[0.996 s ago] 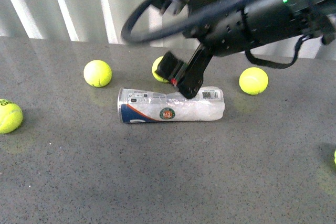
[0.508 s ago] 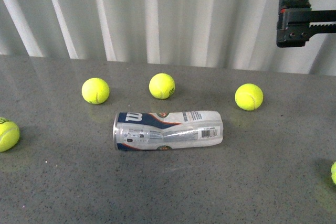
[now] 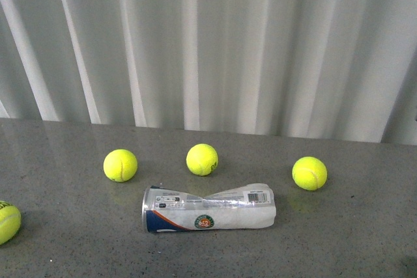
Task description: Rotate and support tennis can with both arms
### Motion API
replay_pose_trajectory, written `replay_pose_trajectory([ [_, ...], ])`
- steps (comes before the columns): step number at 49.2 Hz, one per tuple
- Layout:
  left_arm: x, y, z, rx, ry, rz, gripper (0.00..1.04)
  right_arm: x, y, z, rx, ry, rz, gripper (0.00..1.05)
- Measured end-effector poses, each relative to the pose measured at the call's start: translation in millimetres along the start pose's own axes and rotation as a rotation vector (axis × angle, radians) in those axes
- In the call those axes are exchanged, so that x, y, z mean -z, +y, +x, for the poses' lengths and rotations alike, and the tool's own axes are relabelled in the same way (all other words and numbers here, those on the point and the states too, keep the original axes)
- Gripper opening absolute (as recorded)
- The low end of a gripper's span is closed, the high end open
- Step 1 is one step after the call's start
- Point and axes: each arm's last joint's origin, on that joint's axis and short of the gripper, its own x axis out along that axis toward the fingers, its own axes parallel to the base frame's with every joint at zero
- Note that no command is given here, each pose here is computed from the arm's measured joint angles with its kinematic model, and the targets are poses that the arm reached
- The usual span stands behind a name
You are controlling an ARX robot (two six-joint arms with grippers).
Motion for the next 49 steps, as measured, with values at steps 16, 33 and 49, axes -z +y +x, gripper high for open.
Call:
replay_pose_trajectory([
  [16,0,0,0,0.0,0.0,0.0,0.98,10,-16,-47,-0.011,0.005,-0.004,0.03],
  [33,0,0,0,0.0,0.0,0.0,0.98,23,-33,-84,-0.006,0.01,-0.003,0.03],
  [49,0,0,0,0.0,0.0,0.0,0.98,23,-33,-105,-0.01,0.008,-0.003,0.03],
])
